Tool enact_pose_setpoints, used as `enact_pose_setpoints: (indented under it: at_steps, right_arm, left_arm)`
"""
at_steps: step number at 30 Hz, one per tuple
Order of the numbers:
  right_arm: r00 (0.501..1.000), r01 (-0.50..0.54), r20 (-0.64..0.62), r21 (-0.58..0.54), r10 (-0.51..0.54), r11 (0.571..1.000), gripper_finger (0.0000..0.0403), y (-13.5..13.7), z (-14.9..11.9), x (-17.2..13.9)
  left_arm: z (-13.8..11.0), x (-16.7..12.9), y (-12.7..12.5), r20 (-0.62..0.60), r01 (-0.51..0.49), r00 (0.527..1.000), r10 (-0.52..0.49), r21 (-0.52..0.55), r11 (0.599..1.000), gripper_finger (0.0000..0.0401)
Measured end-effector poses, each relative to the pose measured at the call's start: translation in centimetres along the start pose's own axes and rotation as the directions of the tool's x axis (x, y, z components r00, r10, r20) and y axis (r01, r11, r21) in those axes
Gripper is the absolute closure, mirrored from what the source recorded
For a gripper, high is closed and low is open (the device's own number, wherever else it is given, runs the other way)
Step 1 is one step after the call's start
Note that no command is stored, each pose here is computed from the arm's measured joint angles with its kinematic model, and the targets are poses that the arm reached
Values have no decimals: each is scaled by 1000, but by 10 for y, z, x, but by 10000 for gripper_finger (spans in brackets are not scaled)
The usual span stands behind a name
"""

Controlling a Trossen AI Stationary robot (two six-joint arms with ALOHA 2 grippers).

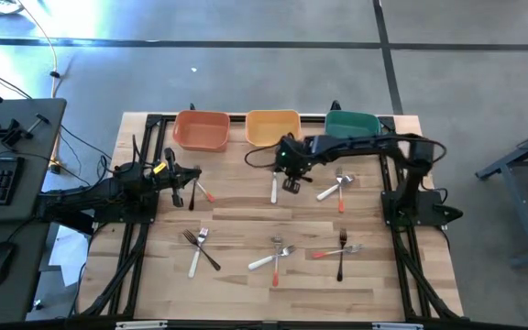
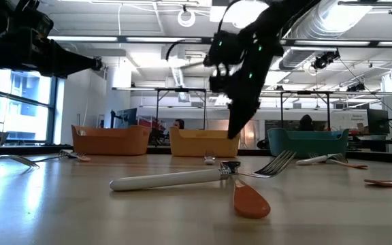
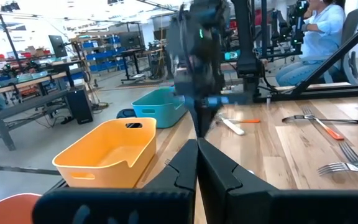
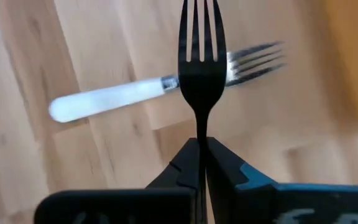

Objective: Sort silverware by color (type)
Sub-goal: Put the black fork into the green bin

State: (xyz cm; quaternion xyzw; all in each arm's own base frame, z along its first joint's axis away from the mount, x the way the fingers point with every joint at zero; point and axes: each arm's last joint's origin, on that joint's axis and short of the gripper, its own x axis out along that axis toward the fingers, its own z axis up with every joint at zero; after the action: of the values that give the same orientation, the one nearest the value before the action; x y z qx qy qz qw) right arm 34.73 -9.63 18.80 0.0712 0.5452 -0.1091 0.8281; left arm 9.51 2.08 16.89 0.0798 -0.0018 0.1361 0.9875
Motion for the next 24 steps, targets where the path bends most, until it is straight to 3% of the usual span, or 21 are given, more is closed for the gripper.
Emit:
enact_pose_setpoints:
  at_steps: [5, 7, 13, 17, 24]
  right_arm:
    - [997, 70, 30, -19, -69, 997, 403, -1, -8, -56]
    - [987, 156, 29, -12, -156, 988, 403, -5, -17, -83]
    - [905, 424, -65, 57, -420, 904, 403, -35, -54, -142]
    - [868, 495, -42, 35, -494, 868, 403, -62, -80, -147]
    - [813, 582, -14, 29, -582, 812, 403, -106, -114, -120]
  left_arm:
    - [0, 0, 0, 0, -1, 1000, 1, 0, 1000, 400]
    - [0, 0, 0, 0, -2, 1000, 2, 0, 1000, 400]
    - [0, 0, 0, 0, -2, 1000, 2, 0, 1000, 400]
    - [0, 0, 0, 1, -2, 1000, 2, 0, 1000, 401]
    - [0, 0, 0, 0, -2, 1000, 2, 0, 1000, 401]
